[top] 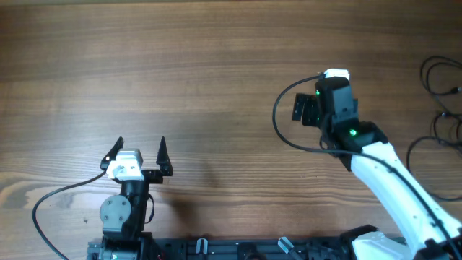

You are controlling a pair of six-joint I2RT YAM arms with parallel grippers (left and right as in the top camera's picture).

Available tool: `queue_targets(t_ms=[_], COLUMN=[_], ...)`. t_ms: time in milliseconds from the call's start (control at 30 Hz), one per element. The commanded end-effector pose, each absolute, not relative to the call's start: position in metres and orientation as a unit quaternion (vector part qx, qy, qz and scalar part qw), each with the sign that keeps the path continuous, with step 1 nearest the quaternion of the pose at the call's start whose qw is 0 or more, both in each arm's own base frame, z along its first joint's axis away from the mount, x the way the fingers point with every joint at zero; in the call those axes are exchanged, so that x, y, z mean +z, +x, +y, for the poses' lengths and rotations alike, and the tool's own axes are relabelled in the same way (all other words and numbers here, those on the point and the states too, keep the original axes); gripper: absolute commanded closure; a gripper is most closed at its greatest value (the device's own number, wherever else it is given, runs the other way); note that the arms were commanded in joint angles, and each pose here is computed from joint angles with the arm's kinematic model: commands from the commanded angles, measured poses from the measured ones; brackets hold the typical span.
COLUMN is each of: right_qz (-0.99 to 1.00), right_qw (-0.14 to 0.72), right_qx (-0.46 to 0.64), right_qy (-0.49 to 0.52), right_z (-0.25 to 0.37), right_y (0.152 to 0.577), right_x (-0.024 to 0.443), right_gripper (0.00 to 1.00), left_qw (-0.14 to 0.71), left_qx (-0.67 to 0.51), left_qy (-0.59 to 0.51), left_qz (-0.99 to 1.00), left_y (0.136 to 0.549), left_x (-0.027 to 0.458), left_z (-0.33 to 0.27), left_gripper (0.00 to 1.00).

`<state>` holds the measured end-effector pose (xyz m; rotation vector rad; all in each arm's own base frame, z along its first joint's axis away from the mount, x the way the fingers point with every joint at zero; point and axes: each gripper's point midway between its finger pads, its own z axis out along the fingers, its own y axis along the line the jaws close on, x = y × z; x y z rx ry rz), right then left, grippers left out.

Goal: Untangle cables

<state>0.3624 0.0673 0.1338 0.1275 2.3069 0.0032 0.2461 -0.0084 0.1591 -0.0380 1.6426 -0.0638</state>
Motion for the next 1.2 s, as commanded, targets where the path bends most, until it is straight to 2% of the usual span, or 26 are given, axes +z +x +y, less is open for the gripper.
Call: queue_targets(t_ms=[0,167,500,1167], right_qz=[0.872,0.824,0.748,0.702], right_qw=[0.488,0.563,0.654,0.706], right_qx=[0.001,0.055,0.106,0.083], right_qy=[0.038,0.036,0.032,0.041], right_z=[0.057,0.047,0.036,0.016], right_y=[0.353,0.317,0.264,0.246], right_x=[0.151,0.156,0.159,0.178], right_gripper=[0.0,0.0,0.0,0.0], left_qw=[0.682,0.682,0.682,0.682], left_qx=[-0.021,-0.021,-0.021,-0.021], left_qy=[-0.014,-0.014,-0.013,-0.013], left_qz=[0.731,0.731,0.731,0.731], left_y=[0.246,0.246,0.246,0.246], left_x=[0.158,0.158,0.158,0.158], left_z=[-0.007,-0.007,-0.007,-0.007], left_gripper=[0.0,0.0,0.0,0.0])
